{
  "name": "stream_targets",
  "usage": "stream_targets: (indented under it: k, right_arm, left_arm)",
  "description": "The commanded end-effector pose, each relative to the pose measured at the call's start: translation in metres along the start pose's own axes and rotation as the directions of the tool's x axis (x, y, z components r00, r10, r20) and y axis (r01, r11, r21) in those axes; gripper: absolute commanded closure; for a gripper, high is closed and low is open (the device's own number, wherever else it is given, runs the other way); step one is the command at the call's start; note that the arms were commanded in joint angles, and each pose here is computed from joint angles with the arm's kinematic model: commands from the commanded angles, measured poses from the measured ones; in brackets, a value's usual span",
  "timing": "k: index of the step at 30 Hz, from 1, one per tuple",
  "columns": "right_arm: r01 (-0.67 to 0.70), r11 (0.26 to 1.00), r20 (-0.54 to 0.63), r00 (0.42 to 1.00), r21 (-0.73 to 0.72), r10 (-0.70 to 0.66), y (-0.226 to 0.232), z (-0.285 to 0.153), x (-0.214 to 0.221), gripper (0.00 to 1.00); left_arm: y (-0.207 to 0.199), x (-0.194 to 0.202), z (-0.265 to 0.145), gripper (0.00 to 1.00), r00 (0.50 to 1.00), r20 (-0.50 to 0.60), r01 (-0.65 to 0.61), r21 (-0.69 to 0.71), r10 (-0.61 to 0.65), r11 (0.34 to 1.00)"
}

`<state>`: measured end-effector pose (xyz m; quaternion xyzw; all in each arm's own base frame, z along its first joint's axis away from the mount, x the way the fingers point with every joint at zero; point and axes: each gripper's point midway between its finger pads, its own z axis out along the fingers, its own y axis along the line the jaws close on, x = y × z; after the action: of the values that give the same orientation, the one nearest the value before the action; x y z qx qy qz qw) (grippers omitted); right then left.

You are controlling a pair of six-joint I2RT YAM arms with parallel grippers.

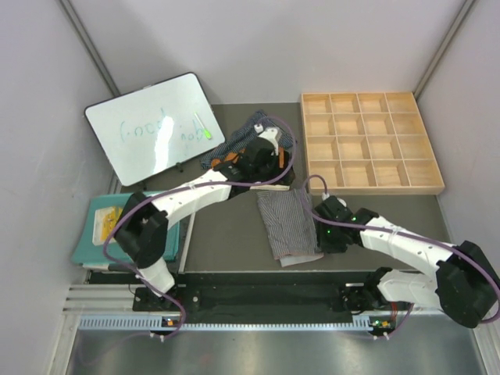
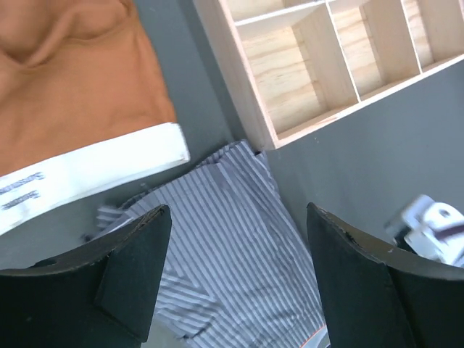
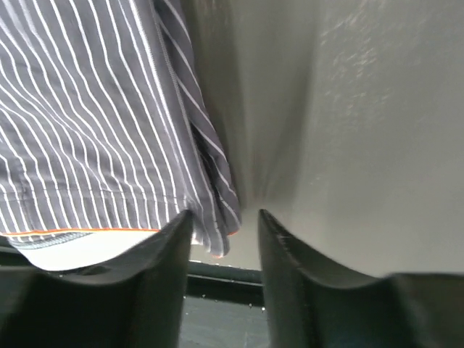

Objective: Roll the underwear
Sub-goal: Fold the underwear at the center of the board.

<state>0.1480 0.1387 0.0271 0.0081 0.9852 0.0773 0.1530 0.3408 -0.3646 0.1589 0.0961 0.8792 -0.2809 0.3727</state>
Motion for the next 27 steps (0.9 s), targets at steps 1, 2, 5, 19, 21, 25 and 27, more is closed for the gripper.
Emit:
stream_targets:
  k: [1, 2, 5, 19, 21, 25, 27]
  right_arm:
    - [-0.051, 0.996, -0.009, 0.999, -0.071, 0.051, 0.011, 0.009, 0.003, 0.64]
    - [-0.061, 0.995, -0.014, 0.998, -0.079, 0.06, 0.011, 0.011, 0.006, 0.72]
    - [-0.063, 0.991, -0.037, 0.998, -0.118, 0.059, 0.018, 0.01, 0.01, 0.85]
    - [-0.061, 0.979, -0.071, 0.996, -0.194, 0.048, 0.052, 0.006, 0.034, 1.0]
    - [-0.041, 0.975, -0.071, 0.997, -0.218, 0.026, 0.063, 0.005, 0.041, 1.0]
    - [-0.037, 0.97, -0.058, 0.998, -0.24, 0.024, 0.085, 0.005, 0.045, 1.0]
    - [-0.026, 0.967, -0.056, 0.998, -0.254, 0.012, 0.095, 0.003, 0.047, 1.0]
  left_arm:
    - [0.029, -0.014, -0.027, 0.21, 0.998, 0.06, 0.013, -0.019, -0.012, 1.0]
    - [0.034, -0.019, -0.036, 0.22, 0.997, 0.076, 0.023, -0.023, -0.021, 0.999]
    - [0.061, -0.013, -0.048, 0.23, 0.995, 0.09, 0.055, -0.063, -0.049, 0.996]
    - [0.111, 0.042, -0.094, 0.23, 0.993, 0.043, 0.116, -0.071, -0.113, 0.991]
    - [0.113, 0.056, -0.099, 0.23, 0.991, 0.018, 0.132, -0.065, -0.131, 0.989]
    - [0.107, 0.077, -0.107, 0.23, 0.983, -0.007, 0.182, -0.008, -0.182, 0.983]
    - [0.103, 0.089, -0.107, 0.23, 0.975, -0.012, 0.224, 0.034, -0.223, 0.974]
